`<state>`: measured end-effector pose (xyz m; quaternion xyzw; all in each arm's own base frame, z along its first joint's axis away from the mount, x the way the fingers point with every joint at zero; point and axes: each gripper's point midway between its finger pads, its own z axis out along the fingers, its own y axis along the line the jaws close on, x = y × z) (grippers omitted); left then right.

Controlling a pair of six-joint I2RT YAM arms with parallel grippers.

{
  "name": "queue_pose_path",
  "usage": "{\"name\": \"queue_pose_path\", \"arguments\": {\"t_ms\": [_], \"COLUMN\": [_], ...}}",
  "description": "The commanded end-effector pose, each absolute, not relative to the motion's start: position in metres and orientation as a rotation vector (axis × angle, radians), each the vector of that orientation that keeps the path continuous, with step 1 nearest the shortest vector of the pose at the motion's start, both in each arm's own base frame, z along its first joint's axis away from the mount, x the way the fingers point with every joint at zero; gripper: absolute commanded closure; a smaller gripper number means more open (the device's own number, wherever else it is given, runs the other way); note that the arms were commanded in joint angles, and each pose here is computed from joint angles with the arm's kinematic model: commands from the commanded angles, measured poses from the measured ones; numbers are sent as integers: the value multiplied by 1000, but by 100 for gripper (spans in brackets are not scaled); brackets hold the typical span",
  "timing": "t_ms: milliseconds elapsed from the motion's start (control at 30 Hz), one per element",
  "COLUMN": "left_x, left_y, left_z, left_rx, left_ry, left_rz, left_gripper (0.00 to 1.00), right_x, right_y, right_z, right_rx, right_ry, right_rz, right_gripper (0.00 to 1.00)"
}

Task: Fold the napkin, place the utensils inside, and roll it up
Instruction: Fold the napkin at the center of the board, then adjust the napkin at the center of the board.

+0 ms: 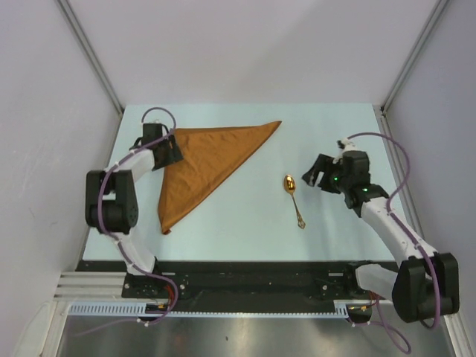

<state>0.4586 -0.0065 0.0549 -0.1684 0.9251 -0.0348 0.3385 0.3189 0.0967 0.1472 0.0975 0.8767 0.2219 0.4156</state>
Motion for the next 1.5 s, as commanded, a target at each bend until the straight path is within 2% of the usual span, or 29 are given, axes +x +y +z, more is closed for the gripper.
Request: {"name": "queue_pose_path", "arguments": {"t_ms": [0, 33, 167, 233, 300, 333, 367, 400, 467, 533, 600, 733, 1167, 1467], "left_x": [437, 431, 401, 396, 388, 386, 382, 381, 375, 371, 367, 358, 333, 327], "left_y": [-8, -9, -14, -15, -12, -13, -16, -20, -30, -41, -49, -66, -77, -78], "left_z": [96, 111, 109, 111, 110, 110, 105, 114, 113, 118, 122, 127, 121, 127], "left_rx": [-584, -585, -625, -641, -665, -671, -676, -677, -663, -633, -612, -556, -524, -498], "left_ry": [2204, 2157, 2120, 2099, 2082, 2078, 2075, 2045, 2045, 2044, 2050, 2063, 2118, 2123], "left_rz": [-149, -173, -229, -234, -223, -233, -249, -285, -315, -340, -356, -411, -475, -482], "left_gripper": [15, 14, 12, 13, 12, 13, 13, 13, 13, 13, 12, 13, 12, 12], "right_x": [330, 326, 354, 369, 395, 405, 417, 431, 454, 479, 498, 529, 595, 618], "right_y": [173, 195, 243, 256, 268, 273, 277, 280, 282, 280, 274, 265, 223, 197], "right_z": [150, 151, 177, 159, 170, 147, 148, 159, 133, 140, 115, 105, 57, 32], "right_rx": [109, 53, -29, -29, -27, -13, -10, 20, 69, 132, 200, 267, 467, 578], "right_ry": [2176, 2185, 2088, 2125, 2078, 2123, 2095, 2070, 2086, 2024, 2047, 2039, 2079, 2106], "right_rz": [761, 808, 922, 945, 974, 975, 993, 1048, 1103, 1192, 1218, 1204, 990, 837], "right_gripper": [24, 24, 24, 24, 25, 26, 27, 29, 33, 37, 41, 43, 51, 55]}}
